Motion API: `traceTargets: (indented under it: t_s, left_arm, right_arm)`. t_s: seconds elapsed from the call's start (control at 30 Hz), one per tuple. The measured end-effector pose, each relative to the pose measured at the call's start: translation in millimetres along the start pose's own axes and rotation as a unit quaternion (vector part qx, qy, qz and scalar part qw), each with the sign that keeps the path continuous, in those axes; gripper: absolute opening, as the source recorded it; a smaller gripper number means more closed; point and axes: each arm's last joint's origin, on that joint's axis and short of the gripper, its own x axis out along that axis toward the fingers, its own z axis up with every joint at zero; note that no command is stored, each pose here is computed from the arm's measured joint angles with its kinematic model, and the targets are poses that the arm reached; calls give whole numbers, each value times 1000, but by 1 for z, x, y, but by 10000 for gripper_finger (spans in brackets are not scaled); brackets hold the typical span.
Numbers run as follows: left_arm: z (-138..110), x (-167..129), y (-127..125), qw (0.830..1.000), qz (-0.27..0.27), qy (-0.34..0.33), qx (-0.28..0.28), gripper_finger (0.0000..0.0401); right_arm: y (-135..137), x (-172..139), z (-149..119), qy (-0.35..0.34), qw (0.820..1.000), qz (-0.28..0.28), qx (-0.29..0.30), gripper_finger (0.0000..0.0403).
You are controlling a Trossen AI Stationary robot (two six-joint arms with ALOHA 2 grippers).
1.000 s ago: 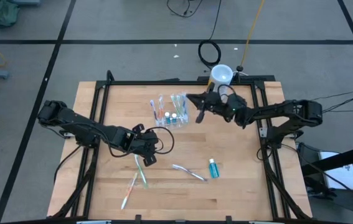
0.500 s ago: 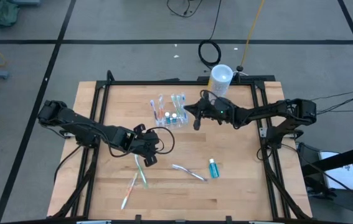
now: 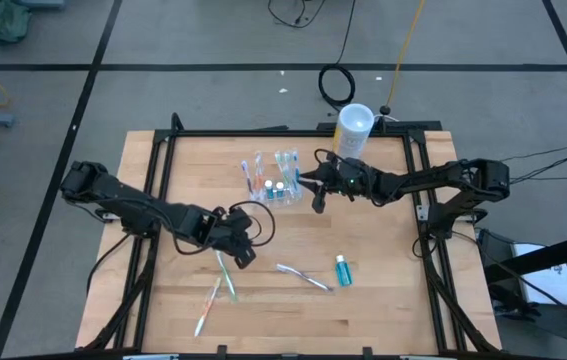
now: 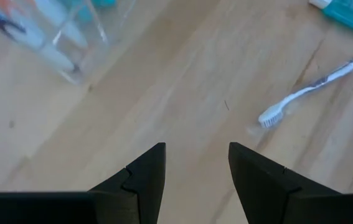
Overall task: Pick & Place toothbrushing station
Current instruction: Put the mouthwash into the transparent organizer
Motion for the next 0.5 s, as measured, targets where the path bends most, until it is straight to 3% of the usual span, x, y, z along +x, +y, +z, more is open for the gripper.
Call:
traceTargets:
  t_s: [0.23, 0.5]
  left_arm:
    - [-13, -4, -1, 996, 22, 25, -88, 182]
    - [-26, -8, -1, 978, 50, 58, -192, 182]
  right_arm:
    - [0, -1, -11, 58, 998, 0, -3, 134]
    - [0, -7, -23, 137, 991, -1, -6, 134]
